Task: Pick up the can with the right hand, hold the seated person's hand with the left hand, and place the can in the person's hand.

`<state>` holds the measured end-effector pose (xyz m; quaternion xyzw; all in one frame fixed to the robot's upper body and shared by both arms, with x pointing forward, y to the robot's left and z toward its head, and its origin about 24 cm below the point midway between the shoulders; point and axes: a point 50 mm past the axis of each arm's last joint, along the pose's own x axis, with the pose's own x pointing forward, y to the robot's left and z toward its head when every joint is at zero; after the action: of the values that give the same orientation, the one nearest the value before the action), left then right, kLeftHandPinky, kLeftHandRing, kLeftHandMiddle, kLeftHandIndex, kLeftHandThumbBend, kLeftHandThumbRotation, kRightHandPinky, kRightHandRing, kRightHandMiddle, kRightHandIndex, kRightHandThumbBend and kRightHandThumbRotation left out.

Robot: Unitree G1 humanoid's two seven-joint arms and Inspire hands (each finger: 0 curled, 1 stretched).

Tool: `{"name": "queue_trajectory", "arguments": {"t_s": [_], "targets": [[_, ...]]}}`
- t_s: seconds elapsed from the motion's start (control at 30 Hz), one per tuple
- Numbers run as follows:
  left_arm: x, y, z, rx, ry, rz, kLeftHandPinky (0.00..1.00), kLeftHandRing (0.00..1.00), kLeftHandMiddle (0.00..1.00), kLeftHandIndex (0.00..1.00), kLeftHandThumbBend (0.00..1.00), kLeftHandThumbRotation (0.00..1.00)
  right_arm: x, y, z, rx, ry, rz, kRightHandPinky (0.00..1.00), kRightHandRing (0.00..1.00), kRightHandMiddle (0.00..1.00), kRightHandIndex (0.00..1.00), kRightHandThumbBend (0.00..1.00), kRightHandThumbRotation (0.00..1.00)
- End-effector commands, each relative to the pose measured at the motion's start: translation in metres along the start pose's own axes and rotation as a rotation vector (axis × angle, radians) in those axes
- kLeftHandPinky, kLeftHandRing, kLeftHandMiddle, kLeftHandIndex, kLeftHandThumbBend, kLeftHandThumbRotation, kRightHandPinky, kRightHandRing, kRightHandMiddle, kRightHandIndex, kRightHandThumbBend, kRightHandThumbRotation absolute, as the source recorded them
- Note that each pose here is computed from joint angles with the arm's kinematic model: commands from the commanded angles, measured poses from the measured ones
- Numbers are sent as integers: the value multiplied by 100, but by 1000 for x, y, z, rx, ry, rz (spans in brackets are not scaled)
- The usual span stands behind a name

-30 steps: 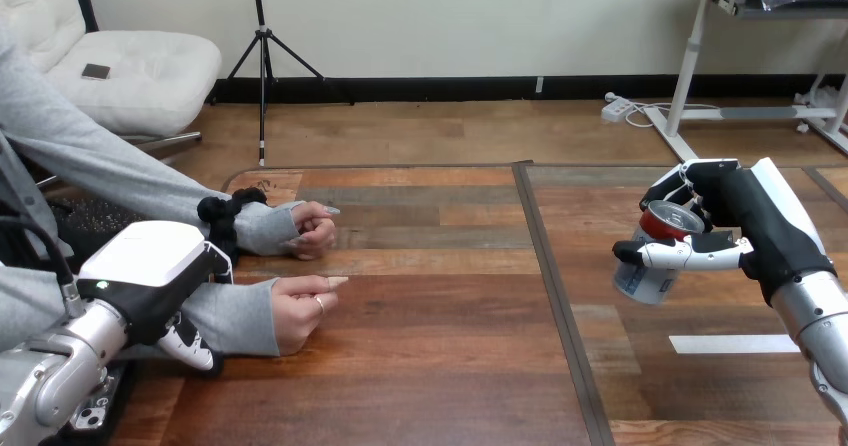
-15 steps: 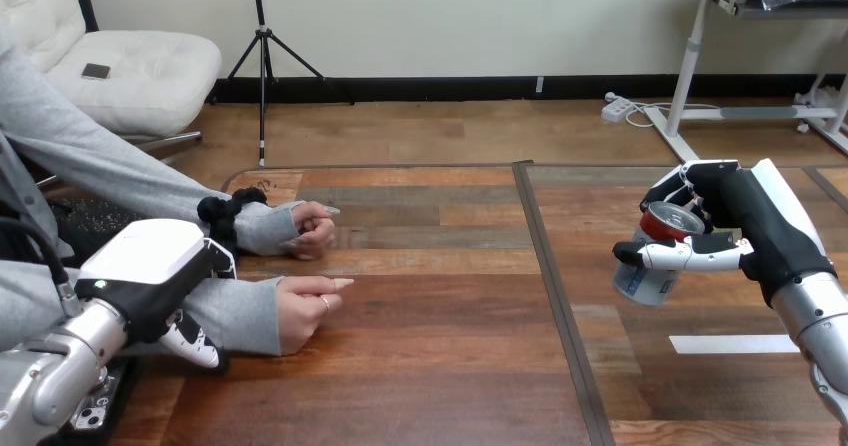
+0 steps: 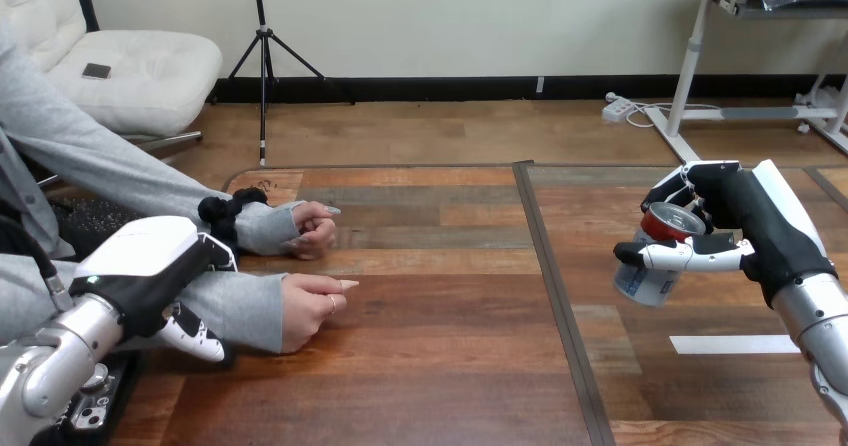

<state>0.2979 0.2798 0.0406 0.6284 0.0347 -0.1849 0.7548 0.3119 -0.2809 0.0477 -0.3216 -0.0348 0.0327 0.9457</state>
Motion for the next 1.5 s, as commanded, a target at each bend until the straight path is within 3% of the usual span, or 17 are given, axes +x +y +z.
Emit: {"name": "queue_trajectory", "arguments": {"t_s": [0.0,0.53,0.87,1.47], "targets": [[3,29,7,15,-57,89,32,38,44,48,80,0,12,-17,22,21,-109,-77,21,26,35,43,80,0],[-3,44,17,-10,-106,170,31,36,42,48,77,0,13,-15,23,16,-113,-71,23,27,36,43,81,0],[-9,55,26,-28,-170,282,26,30,36,46,81,0,14,-13,25,17,-124,-63,19,24,33,43,82,0],[-14,66,38,-59,-231,356,23,28,35,44,82,0,17,-8,28,23,-133,-49,25,29,39,43,81,0]]}}
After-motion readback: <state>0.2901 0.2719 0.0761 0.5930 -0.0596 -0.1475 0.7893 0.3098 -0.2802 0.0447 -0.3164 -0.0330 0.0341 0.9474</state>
